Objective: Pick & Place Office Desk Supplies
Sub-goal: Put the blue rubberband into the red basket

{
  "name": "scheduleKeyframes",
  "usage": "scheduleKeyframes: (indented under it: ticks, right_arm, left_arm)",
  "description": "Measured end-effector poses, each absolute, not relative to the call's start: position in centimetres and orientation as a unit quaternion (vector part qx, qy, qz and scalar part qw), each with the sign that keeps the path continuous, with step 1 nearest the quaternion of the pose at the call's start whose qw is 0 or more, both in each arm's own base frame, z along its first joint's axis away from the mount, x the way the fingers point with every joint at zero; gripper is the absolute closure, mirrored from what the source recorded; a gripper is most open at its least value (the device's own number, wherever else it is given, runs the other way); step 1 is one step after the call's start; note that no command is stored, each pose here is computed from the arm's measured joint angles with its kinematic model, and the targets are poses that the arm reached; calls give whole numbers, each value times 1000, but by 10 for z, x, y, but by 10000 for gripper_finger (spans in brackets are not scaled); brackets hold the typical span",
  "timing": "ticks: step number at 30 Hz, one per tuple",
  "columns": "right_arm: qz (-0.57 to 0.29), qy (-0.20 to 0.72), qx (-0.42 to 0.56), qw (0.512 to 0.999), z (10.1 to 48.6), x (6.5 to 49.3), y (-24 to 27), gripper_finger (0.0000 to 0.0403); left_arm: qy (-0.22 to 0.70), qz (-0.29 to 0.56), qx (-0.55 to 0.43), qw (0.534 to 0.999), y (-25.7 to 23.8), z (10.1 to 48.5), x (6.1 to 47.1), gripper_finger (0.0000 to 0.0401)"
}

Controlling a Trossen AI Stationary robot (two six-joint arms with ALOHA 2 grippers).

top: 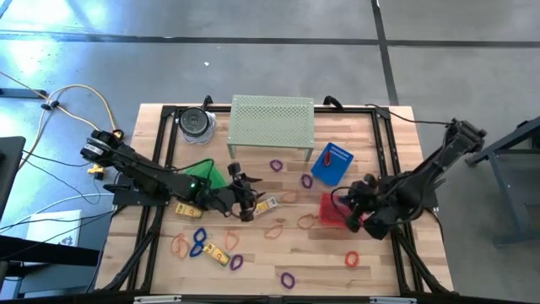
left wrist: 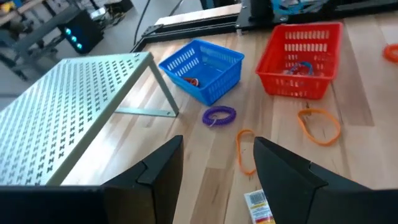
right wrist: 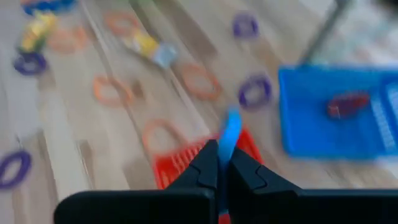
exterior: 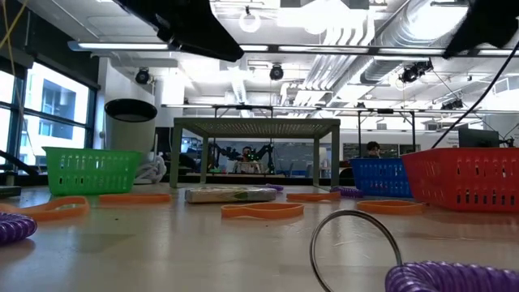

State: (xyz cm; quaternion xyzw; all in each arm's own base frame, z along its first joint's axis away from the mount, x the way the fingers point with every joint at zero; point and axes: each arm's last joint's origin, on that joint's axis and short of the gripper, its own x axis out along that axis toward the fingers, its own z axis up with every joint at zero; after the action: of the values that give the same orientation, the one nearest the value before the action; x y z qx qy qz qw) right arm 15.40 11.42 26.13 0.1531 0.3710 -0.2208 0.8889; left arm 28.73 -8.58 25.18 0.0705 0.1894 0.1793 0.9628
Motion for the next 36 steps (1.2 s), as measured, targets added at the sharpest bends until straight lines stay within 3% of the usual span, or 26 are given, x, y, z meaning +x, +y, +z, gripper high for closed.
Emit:
scheduleKeyframes:
  ticks: [6, 16, 23, 30, 36]
  right_arm:
    - [-146, 419, 125, 887, 270, 130, 115, 400]
    - [-80, 357, 58, 929, 278, 86, 116, 401]
    - [-83, 335, 137, 929, 254, 65, 95, 401]
    - [-83, 268, 216, 935, 245, 64, 81, 401]
    - [-59, 251, 210, 943, 221, 70, 92, 401]
  left_arm:
    - [207, 185, 67, 958, -83, 248, 286, 215]
    - [207, 186, 66, 958, -83, 248, 286, 215]
    - [218, 178, 133, 950, -83, 248, 286, 215]
    - [232, 193, 131, 944, -87, 244, 281, 215]
    - [256, 196, 129, 938, -87, 239, 278, 215]
